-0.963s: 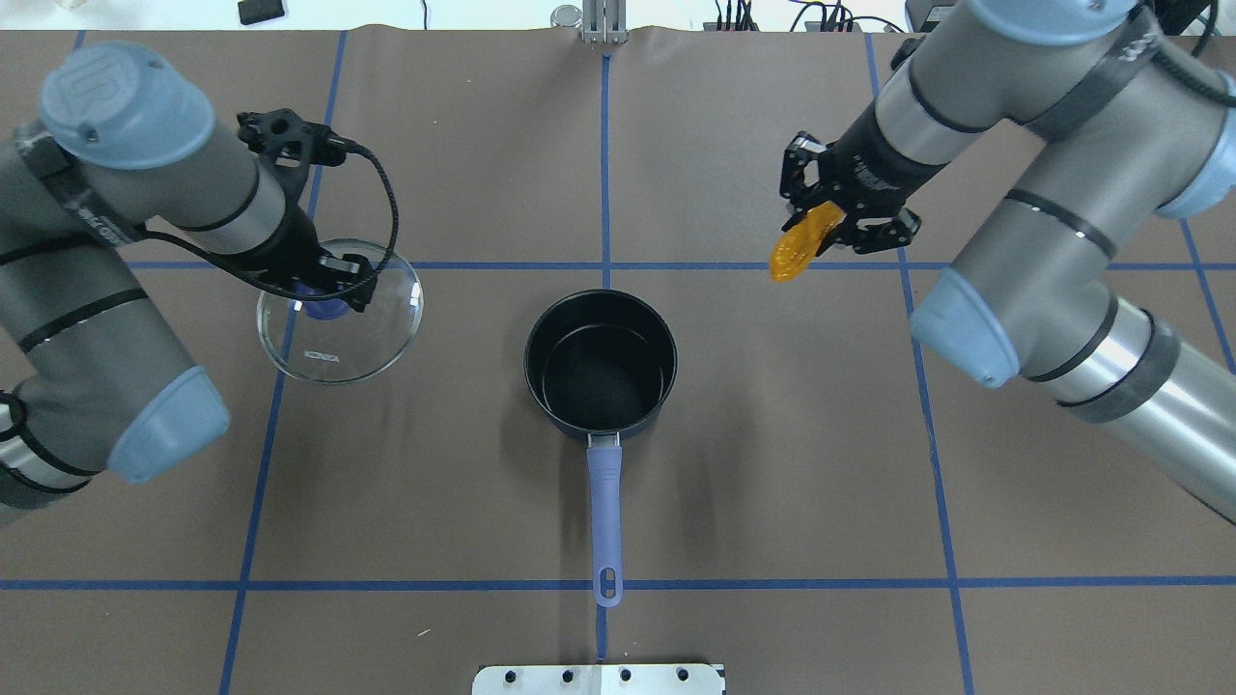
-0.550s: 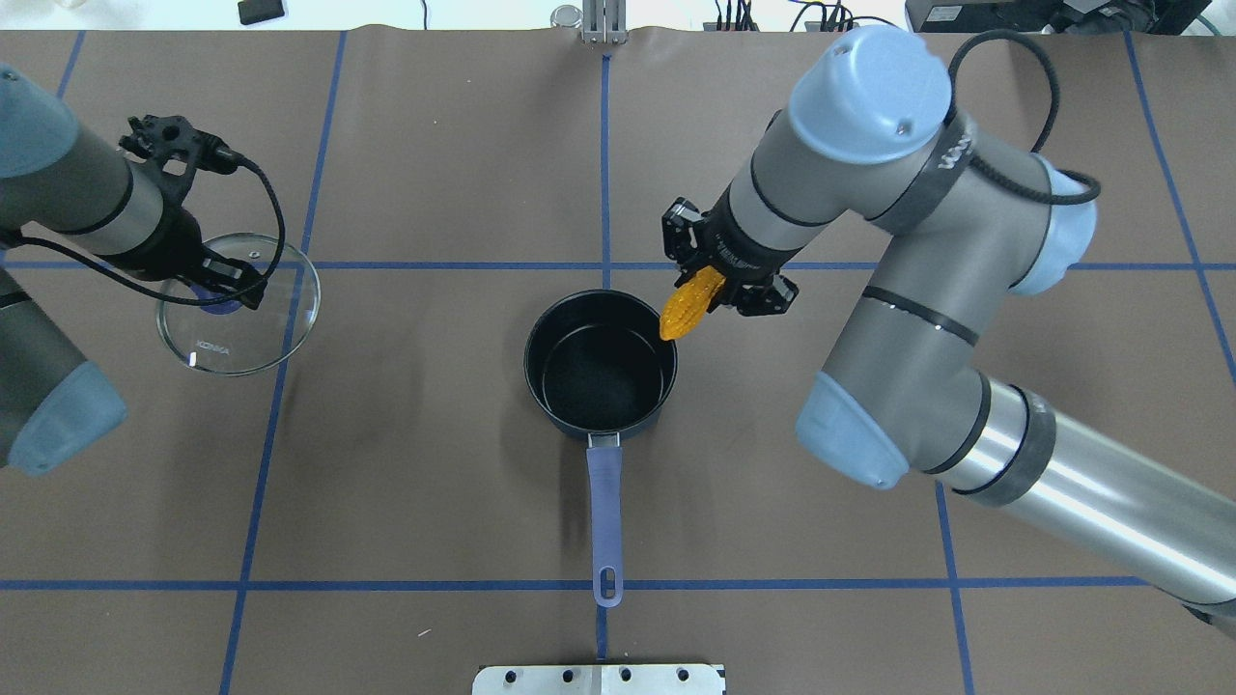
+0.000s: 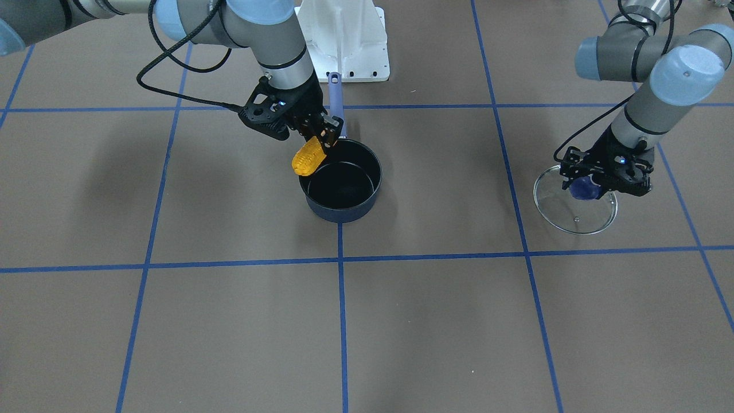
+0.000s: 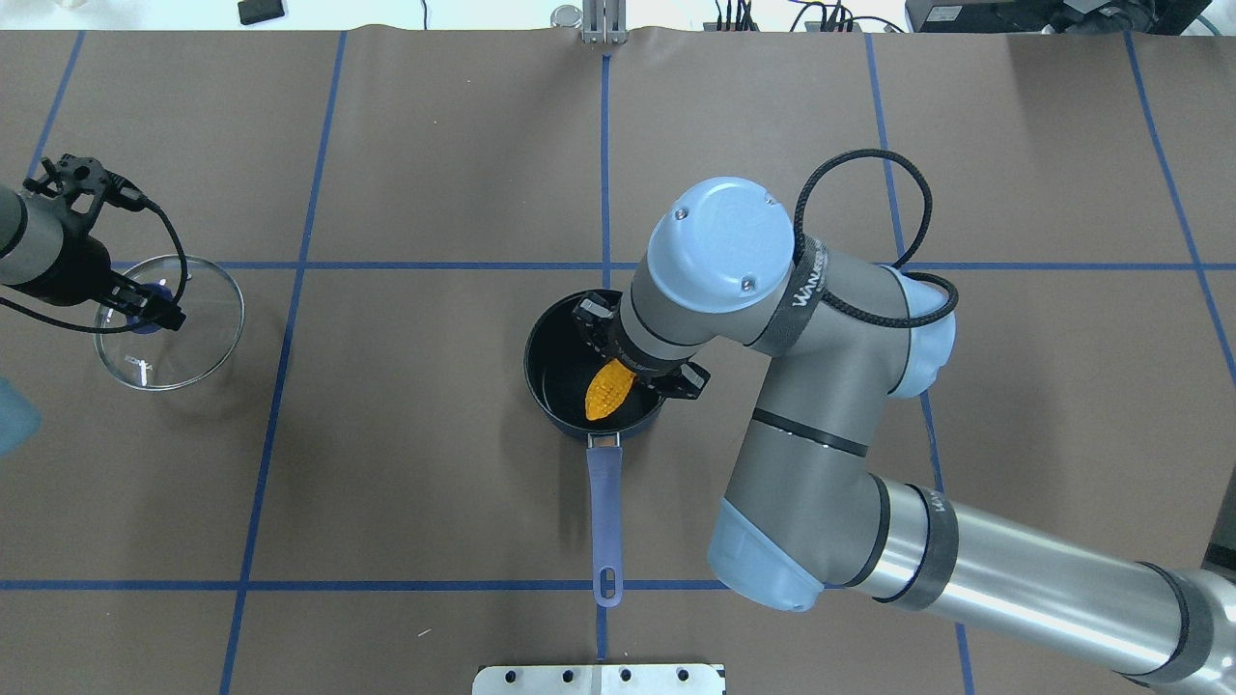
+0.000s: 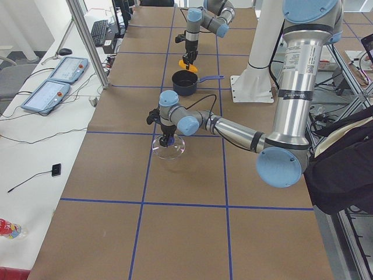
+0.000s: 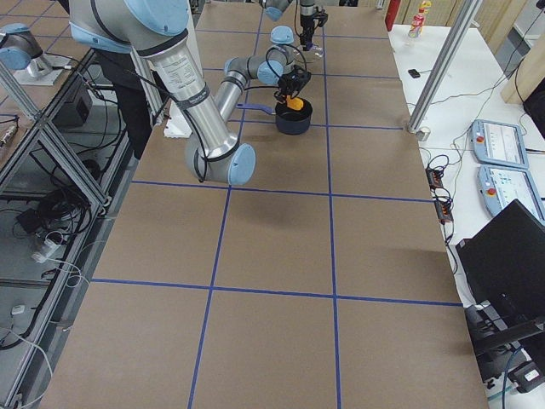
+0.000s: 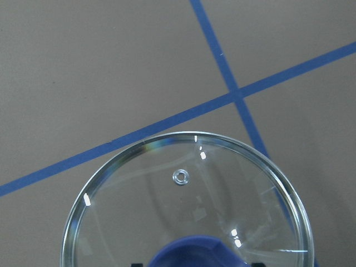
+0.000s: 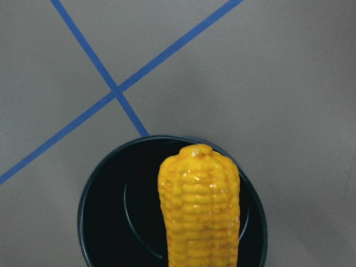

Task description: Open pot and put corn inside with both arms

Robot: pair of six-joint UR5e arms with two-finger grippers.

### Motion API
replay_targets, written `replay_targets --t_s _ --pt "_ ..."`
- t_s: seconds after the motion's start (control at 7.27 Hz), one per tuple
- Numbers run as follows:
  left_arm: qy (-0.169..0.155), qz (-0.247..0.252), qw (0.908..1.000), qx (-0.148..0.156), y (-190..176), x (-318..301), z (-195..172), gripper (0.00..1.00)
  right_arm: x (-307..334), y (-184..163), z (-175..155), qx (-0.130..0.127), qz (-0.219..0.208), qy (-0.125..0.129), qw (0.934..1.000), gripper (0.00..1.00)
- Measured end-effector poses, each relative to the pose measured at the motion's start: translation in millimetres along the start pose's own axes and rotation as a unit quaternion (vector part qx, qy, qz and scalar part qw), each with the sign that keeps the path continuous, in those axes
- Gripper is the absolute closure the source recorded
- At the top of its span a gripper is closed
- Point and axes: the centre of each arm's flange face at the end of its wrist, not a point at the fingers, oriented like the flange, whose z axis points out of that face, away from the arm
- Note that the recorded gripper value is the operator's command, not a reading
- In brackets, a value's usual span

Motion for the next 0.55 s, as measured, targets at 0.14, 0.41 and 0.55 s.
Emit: replay_targets --t_s 0.14,0.41,0.55 --pt "0.004 0.002 1.0 0.001 12.2 -10.4 5.0 0.46 -7.5 9.4 11.1 0.001 -0.003 0.006 1.0 0.92" --pt "0.018 -0.002 0.9998 -0.003 28.7 -17.5 8.1 0.45 -13.5 14.9 27.7 0.006 -0.007 0.017 0.9998 0.92" --pt "0.019 -0.006 0.9998 -0.007 33.2 -19.9 10.1 0.44 -13.2 15.2 31.6 0.008 -0.008 0.02 0.9997 0.92"
